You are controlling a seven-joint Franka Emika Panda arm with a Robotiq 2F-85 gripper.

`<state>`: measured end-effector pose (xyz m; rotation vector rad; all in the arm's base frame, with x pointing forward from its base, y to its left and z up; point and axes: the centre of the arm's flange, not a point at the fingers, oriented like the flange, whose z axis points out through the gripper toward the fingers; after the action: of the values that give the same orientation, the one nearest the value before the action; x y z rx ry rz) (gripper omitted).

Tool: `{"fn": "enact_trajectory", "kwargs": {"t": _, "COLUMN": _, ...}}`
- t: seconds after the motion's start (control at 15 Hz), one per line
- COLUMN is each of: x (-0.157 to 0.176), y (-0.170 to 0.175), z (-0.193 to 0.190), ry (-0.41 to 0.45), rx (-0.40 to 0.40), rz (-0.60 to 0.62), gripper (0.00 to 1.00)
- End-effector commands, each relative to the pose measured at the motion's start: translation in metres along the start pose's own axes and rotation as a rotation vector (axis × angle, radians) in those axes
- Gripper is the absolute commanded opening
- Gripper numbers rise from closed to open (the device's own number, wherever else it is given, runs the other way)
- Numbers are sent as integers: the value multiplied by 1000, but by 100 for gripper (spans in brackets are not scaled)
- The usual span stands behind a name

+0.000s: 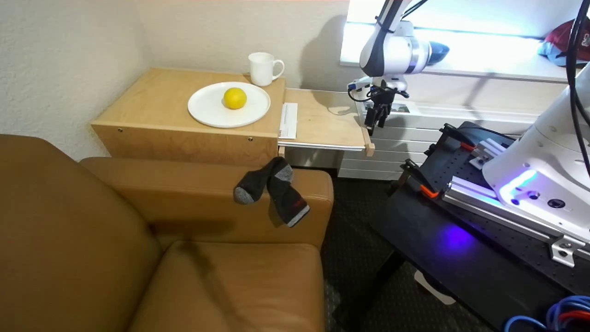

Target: Move the bowl to the windowsill, push the nightstand shelf backwards

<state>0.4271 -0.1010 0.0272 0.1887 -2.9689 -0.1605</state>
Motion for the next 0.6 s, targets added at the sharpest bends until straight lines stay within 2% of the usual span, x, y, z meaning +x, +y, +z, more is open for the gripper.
{"fn": "enact_trajectory", "kwargs": {"t": 0.0, "x": -31, "y": 25, "z": -10, "ry": -53, "rx": 51, "rz": -27, "gripper": 100}}
{"fn": "enact_trajectory", "kwargs": {"t": 0.2, "x": -62, "y": 64, "z": -30, "ry": -99, "rx": 114, "rz": -114, "gripper": 100}}
{"fn": "enact_trajectory", "kwargs": {"t": 0.53, "x": -117, "y": 151, "z": -65, "ry": -141, "rx": 233, "rz": -316, "gripper": 100}}
